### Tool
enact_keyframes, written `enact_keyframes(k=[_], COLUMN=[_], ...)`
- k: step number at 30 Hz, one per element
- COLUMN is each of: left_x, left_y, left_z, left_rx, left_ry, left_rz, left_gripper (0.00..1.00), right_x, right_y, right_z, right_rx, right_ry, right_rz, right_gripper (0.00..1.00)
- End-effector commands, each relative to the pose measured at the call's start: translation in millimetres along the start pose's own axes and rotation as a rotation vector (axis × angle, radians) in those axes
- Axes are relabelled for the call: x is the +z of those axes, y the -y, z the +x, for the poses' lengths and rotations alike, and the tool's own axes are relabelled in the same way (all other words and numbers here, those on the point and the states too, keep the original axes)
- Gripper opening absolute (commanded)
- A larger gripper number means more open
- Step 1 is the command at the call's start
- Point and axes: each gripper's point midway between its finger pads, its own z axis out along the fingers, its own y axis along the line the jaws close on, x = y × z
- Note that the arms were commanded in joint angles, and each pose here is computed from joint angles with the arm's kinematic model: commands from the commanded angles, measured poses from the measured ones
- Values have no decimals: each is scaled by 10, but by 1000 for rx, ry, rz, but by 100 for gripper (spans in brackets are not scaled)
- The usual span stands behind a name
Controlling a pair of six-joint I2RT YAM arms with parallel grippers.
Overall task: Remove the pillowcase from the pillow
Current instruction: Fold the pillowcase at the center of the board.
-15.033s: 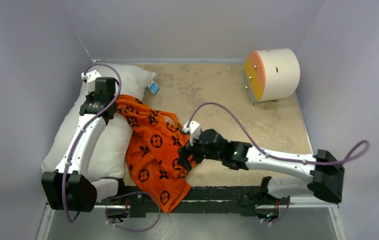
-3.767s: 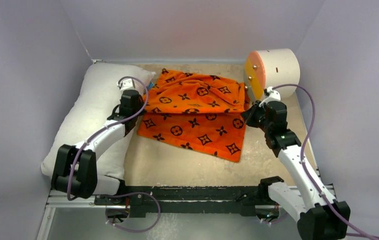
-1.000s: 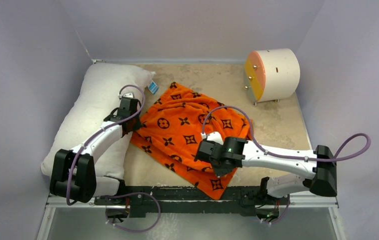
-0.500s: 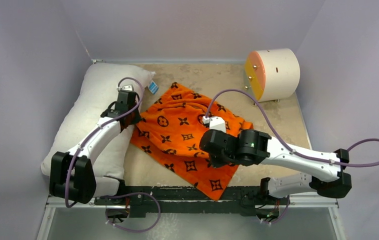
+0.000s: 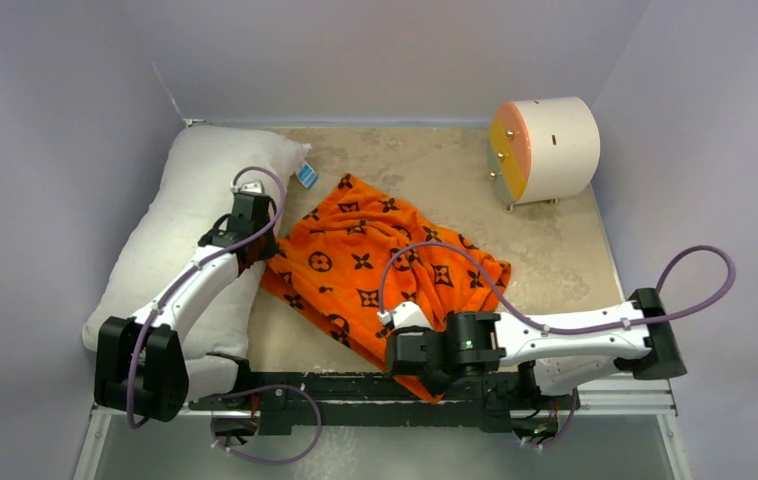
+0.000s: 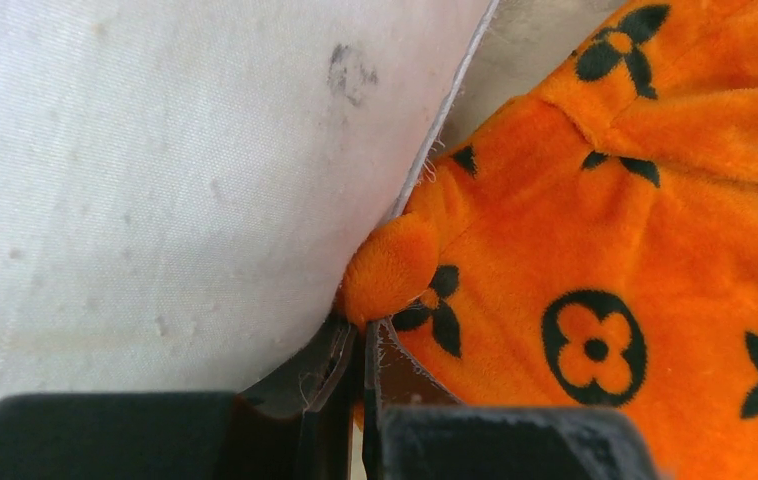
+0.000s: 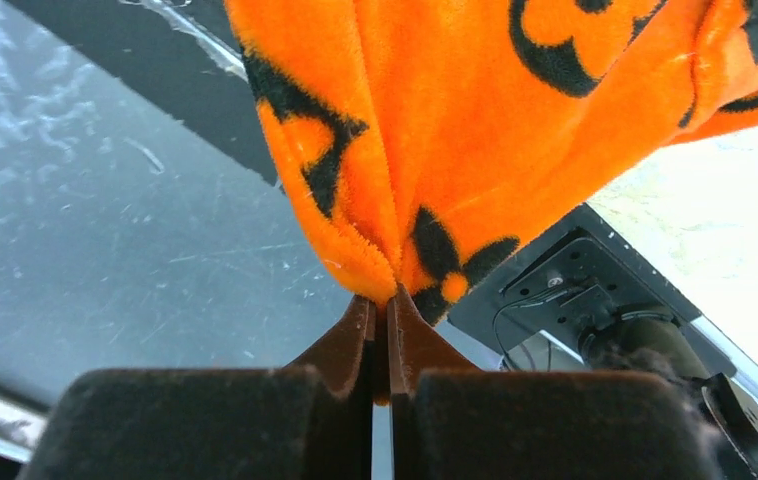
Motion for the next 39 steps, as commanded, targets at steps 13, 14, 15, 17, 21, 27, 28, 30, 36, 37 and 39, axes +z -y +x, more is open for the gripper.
enact_keyframes(k=[13,14,15,17,21,27,28,30,36,37,39], left_x=[-24,-80,-153,-352,-745,-530,-397,-116,600,676,841], left_y=[-15,21,71,219,636,1217,1264,1339,1649,1722,1839], left_z=[-75,-175,-291,-588,-1149,-1457,-1502,-1582,-1775,-1775,-1771], left_rx=[-8,-18,-29,-53,-77,24,33,65,142,147,148], left_ry=[-38,-16,10,81,234,177,172,150,91,81,70], left_rz=[-23,-8,16,94,322,478,468,440,435,459,488], left_gripper=[33,37,41,53,66,72,73,74,70,69,68], right_x=[52,-65,-196,-445,-761,-731,-660,-491,-148,-86,32], right_y=[96,80,57,49,297,1046,1203,1532,2639,2779,2987], right_z=[189,101,18,-246,-911,-1931,-2020,-2097,-1507,-1360,-1113], right_rx=[-68,-24,2,59,248,510,553,657,1037,1085,1166], right_ry=[-46,-3,38,174,379,604,614,620,636,626,599], right_rz=[15,-1,-29,-72,-74,-156,-160,-156,-75,-43,24], right_gripper=[96,99,99,99,99,97,95,93,76,75,76])
